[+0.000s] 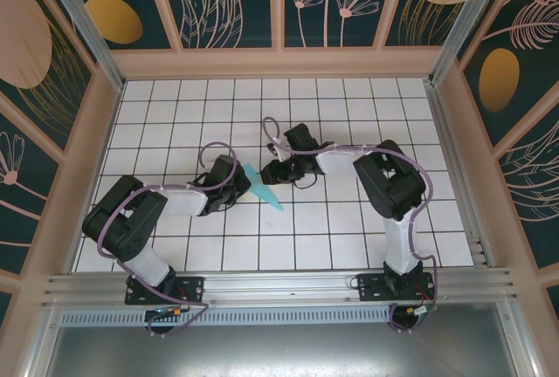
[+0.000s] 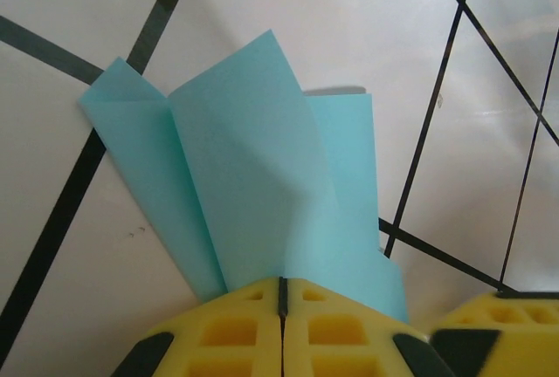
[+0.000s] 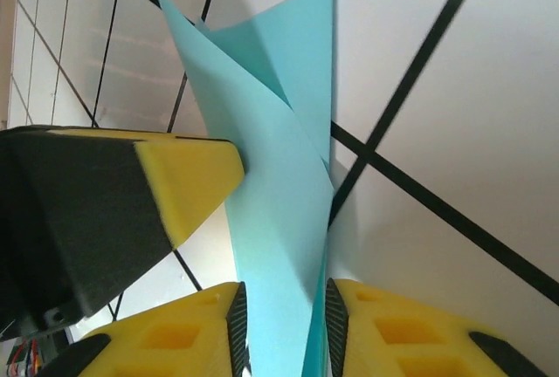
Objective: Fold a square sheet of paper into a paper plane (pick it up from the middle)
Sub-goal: Fold the wing for the fifth time at the center of the table.
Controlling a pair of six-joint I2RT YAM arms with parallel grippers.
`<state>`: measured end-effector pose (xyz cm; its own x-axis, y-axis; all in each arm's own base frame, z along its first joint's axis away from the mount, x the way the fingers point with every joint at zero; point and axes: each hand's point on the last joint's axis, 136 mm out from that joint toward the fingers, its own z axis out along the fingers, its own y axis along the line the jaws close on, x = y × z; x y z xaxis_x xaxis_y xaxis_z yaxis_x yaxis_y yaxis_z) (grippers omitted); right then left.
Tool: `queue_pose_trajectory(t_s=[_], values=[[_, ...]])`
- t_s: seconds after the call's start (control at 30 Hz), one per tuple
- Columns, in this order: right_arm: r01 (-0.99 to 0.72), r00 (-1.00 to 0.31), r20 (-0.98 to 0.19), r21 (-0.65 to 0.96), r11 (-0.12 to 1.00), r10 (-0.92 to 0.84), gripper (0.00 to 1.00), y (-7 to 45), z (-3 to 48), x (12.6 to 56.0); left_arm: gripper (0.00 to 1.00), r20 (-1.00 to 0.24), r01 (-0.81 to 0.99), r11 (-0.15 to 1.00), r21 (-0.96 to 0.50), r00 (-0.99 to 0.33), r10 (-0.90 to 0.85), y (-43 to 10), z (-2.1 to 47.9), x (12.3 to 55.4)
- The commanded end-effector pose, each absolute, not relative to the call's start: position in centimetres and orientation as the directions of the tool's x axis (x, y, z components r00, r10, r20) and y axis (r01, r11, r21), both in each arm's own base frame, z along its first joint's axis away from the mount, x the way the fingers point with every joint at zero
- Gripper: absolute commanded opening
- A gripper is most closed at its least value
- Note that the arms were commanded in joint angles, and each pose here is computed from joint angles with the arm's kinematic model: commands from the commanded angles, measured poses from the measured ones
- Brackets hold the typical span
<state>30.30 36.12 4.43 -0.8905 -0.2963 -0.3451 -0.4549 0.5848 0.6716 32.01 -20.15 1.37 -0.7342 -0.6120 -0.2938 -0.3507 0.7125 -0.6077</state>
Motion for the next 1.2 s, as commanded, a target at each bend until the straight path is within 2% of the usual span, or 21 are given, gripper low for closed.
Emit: queue_pose_trajectory(t_s=[0.0,0.1,0.2,0.37,0.6,0.87,1.17], values=[[-0.445,-0.883,-0.425,0.628,0.638,-0.198,0.33,34.8,7.8,31.7,0.08,-0.291,-0.395,0.738,-0.547,-0.737,-0.61,-18.5,-0.2,30.7],[-0.462,-0.881,-0.414,0.655,0.597,-0.228,0.31,35.4,8.1,29.7,0.08,-0.297,-0.373,0.74,-0.56,-0.744,-0.599,-18.9,0.2,31.0],[-0.479,-0.878,-0.382,0.675,0.561,-0.289,0.24,36.5,7.2,27.5,0.09,-0.304,-0.354,0.74,-0.572,-0.746,-0.592,-19.2,0.7,31.2],[-0.459,-0.888,-0.331,0.684,0.567,-0.319,0.18,37.1,4.6,26.9,0.09,-0.32,-0.315,0.739,-0.595,-0.751,-0.578,-19.6,1.7,31.5],[-0.433,-0.899,-0.28,0.683,0.588,-0.337,0.16,36.7,1.8,26.7,0.1,-0.343,-0.254,0.736,-0.627,-0.759,-0.554,-20.4,3.1,31.9],[-0.421,-0.902,-0.243,0.672,0.609,-0.356,0.16,36.3,0.1,26.1,0.14,-0.33,-0.091,0.692,-0.716,-0.829,-0.451,-24.1,4.6,32.1],[-0.405,-0.909,-0.206,0.637,0.655,-0.362,0.15,35.2,-1.7,25.5,0.12,-0.318,-0.216,0.732,-0.646,-0.796,-0.516,-22.1,1.6,32.4]])
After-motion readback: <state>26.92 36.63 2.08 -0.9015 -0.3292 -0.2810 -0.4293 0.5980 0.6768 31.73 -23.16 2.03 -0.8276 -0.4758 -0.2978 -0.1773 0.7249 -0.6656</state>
